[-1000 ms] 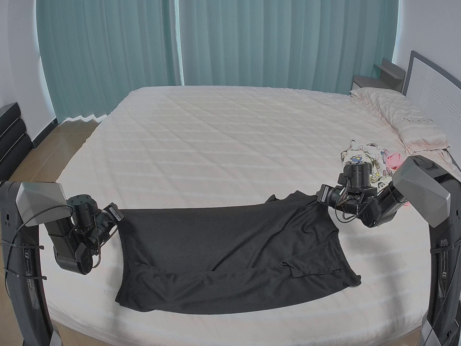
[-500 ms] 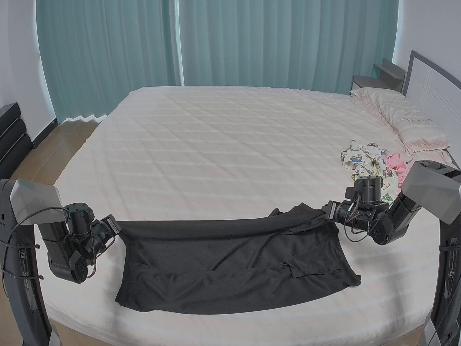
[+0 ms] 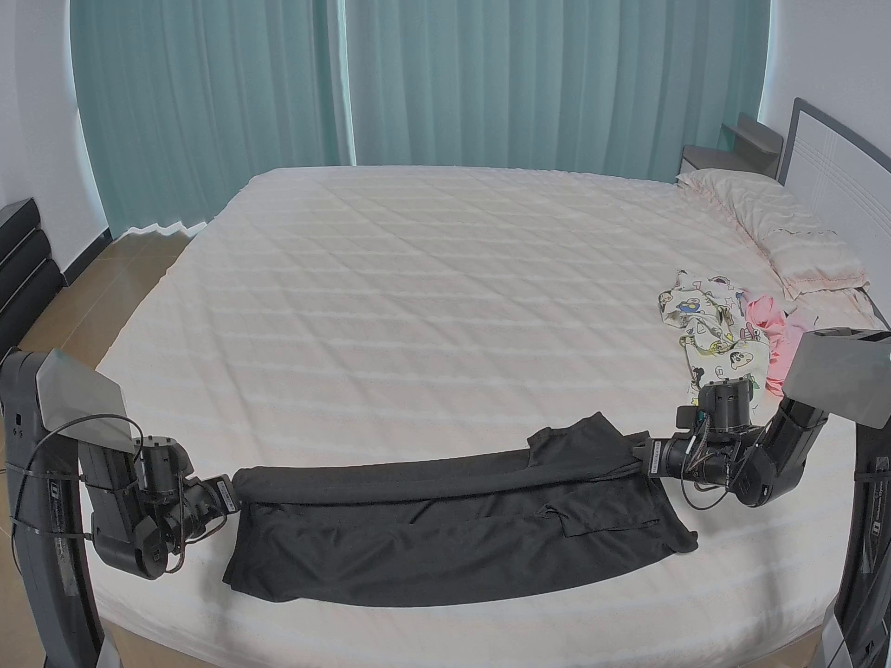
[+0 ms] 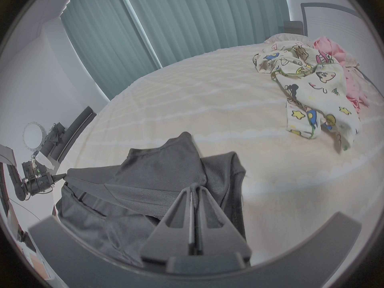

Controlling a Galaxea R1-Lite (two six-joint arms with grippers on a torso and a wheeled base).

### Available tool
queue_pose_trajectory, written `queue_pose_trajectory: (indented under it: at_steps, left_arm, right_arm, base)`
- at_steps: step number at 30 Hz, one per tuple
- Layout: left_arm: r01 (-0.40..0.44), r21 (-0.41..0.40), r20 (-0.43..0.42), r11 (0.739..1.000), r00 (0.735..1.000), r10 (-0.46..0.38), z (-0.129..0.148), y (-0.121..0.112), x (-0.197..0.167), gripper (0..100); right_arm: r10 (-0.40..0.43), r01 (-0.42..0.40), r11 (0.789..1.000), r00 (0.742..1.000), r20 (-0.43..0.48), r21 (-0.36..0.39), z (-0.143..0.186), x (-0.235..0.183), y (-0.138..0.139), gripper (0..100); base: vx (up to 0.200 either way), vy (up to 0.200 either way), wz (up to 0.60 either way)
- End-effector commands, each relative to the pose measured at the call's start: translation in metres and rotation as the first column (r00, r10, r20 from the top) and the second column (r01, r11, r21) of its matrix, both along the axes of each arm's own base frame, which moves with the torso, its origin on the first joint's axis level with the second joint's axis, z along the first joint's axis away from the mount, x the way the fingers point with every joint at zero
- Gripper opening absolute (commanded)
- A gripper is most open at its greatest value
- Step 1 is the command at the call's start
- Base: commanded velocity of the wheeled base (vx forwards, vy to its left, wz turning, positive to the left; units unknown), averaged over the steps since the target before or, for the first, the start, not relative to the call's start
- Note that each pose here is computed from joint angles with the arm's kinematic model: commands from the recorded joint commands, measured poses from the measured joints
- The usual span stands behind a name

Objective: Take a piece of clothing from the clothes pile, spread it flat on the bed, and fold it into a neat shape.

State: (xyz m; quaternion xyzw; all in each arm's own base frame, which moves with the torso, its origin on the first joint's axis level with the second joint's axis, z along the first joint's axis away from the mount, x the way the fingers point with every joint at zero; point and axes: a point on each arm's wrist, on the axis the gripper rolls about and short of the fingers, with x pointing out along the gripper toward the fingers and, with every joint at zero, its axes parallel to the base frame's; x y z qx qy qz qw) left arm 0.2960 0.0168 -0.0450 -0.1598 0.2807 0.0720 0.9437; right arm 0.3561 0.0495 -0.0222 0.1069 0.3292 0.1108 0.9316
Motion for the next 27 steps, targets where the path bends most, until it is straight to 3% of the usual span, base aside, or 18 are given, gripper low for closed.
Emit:
queue_pose_trajectory:
  at_steps: [1, 5, 6, 12, 19, 23, 27]
  left_arm:
    - [0.004, -0.002, -0.078, 1.000, 0.997, -0.004, -0.017, -0.001, -0.009, 0]
    - [0.013, -0.003, -0.110, 1.000, 0.994, -0.013, -0.021, -0.003, -0.016, 0]
    - [0.014, -0.002, -0.115, 1.000, 0.993, -0.014, -0.021, -0.003, -0.016, 100]
    - [0.012, -0.003, -0.124, 1.000, 0.992, -0.012, -0.021, -0.003, -0.020, 100]
    - [-0.056, -0.021, -0.143, 0.998, 0.988, 0.052, -0.012, 0.011, -0.034, 100]
    - [-0.124, -0.142, -0.097, 0.982, 0.989, 0.111, 0.005, 0.023, -0.038, 100]
    - [-0.150, -0.234, -0.053, 0.961, 0.988, 0.142, 0.020, 0.034, -0.041, 100]
  right_arm:
    - [0.009, -0.009, 1.000, 0.999, -0.037, -0.008, -0.009, -0.008, 0.001, 0]
    - [0.004, -0.004, 1.000, 0.999, -0.045, -0.008, -0.010, -0.008, 0.000, 0]
    - [0.005, -0.006, 1.000, 0.999, -0.046, -0.008, -0.011, -0.008, 0.000, 100]
    - [0.000, 0.000, 1.000, 0.999, -0.034, 0.001, -0.002, -0.013, -0.001, 100]
    - [-0.083, 0.079, 0.991, 0.996, 0.032, 0.111, 0.037, -0.017, -0.009, 100]
    - [-0.110, 0.104, 0.976, 0.994, 0.018, 0.193, 0.049, -0.021, 0.001, 100]
    - [-0.109, 0.107, 0.969, 0.994, -0.006, 0.223, 0.047, -0.022, 0.008, 100]
  base:
    - [0.000, 0.000, 0.00]
    - [0.000, 0.000, 0.00]
    - [0.000, 0.000, 0.00]
    - [0.000, 0.000, 0.00]
    - [0.000, 0.000, 0.00]
    - [0.000, 0.000, 0.00]
    - [0.000, 0.000, 0.00]
